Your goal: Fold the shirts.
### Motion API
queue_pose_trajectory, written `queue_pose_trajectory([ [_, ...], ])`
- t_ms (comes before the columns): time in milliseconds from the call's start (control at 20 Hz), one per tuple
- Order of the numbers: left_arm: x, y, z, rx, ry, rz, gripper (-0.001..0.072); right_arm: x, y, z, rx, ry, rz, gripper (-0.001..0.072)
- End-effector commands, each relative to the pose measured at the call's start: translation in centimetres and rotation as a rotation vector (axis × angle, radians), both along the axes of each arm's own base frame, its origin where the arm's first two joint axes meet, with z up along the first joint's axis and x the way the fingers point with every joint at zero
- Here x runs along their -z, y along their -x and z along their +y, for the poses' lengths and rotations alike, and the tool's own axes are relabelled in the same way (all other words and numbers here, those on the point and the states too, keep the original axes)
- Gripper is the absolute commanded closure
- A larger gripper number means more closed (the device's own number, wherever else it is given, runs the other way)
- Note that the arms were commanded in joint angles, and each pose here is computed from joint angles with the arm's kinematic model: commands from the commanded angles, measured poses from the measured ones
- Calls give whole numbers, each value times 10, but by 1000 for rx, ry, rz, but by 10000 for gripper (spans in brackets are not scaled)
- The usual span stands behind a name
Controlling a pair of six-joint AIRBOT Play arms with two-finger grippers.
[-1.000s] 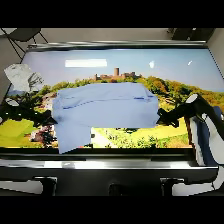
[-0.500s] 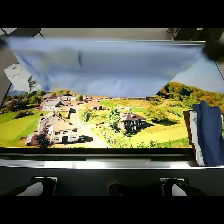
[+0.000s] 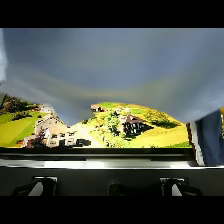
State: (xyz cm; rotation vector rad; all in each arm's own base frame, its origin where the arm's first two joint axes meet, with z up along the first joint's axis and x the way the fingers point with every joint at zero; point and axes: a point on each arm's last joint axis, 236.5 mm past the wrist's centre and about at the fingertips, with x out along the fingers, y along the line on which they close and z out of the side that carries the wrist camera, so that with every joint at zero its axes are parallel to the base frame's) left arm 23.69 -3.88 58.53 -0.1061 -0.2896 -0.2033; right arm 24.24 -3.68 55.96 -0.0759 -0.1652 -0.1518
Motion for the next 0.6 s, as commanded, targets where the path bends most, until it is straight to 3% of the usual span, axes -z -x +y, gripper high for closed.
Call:
queue_pose_trajectory([
  [0, -5, 5, 1, -1, 21, -24, 679, 5, 4, -5, 16, -61, 16, 663],
  [150, 27, -46, 17, -18, 22, 108, 679, 62, -51, -12, -5, -143, 231, 664],
  [250, 85, -103, 29, -2, 25, 318, 679, 150, -104, -12, -41, -219, 545, 664],
  [450, 300, -210, 45, 81, 74, 926, 679, 371, -182, 0, -100, -388, 1191, 666],
  [550, 414, -240, 52, 78, 107, 1148, 678, 452, -223, 15, -95, -341, 1307, 666],
])
